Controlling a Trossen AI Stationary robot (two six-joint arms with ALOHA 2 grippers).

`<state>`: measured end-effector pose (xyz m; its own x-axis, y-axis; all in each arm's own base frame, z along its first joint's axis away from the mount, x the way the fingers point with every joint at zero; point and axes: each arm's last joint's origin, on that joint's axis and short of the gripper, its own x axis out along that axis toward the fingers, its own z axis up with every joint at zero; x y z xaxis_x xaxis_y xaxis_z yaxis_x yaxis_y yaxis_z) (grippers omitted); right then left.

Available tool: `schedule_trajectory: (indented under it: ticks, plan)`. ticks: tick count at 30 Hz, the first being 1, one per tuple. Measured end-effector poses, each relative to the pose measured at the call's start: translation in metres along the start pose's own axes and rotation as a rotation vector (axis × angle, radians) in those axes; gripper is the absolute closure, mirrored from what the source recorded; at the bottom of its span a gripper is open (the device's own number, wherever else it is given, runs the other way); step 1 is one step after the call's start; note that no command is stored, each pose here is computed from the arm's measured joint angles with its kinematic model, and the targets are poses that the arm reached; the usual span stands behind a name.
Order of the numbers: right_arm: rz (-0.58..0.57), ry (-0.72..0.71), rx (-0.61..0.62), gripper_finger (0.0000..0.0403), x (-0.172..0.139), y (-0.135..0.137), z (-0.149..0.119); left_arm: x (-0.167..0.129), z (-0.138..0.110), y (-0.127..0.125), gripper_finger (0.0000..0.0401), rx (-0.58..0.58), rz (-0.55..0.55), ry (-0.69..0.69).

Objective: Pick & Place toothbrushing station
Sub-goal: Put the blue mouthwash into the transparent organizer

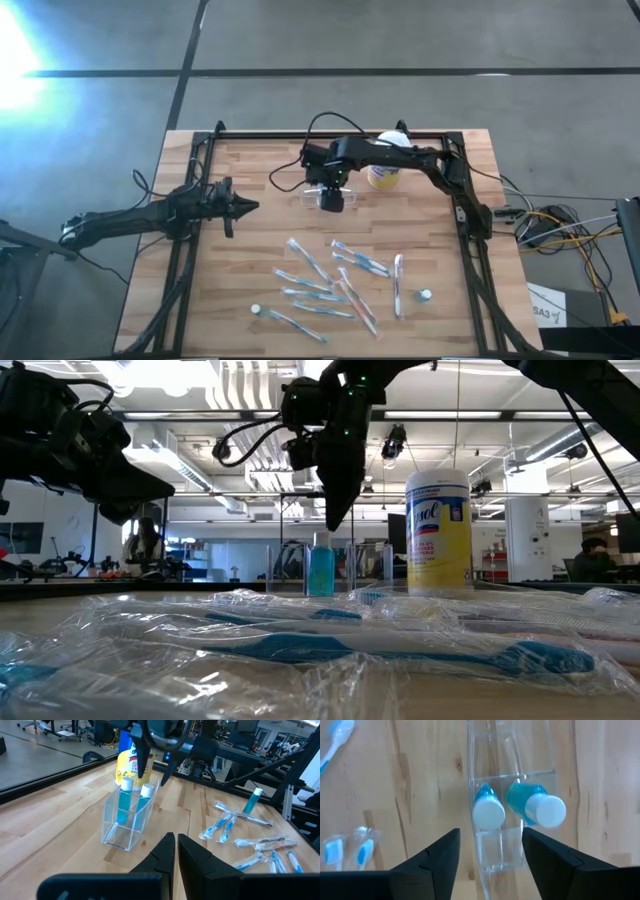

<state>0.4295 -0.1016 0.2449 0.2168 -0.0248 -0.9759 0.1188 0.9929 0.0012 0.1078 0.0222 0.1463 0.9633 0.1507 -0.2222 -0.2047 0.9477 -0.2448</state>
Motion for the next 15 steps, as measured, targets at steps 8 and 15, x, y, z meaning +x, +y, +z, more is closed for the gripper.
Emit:
schedule_trajectory:
  ticks: [8,15]
  plan:
    - [-0.004,-0.029,-0.023,0.0186,-0.024,0.0,0.004,0.0,0.0,0.0,0.0375,0.0,0.0,0.0]
    - [-0.01,-0.078,-0.046,0.0186,-0.058,0.002,-0.001,0.0,0.0,0.0,0.0375,0.0,0.0,0.0]
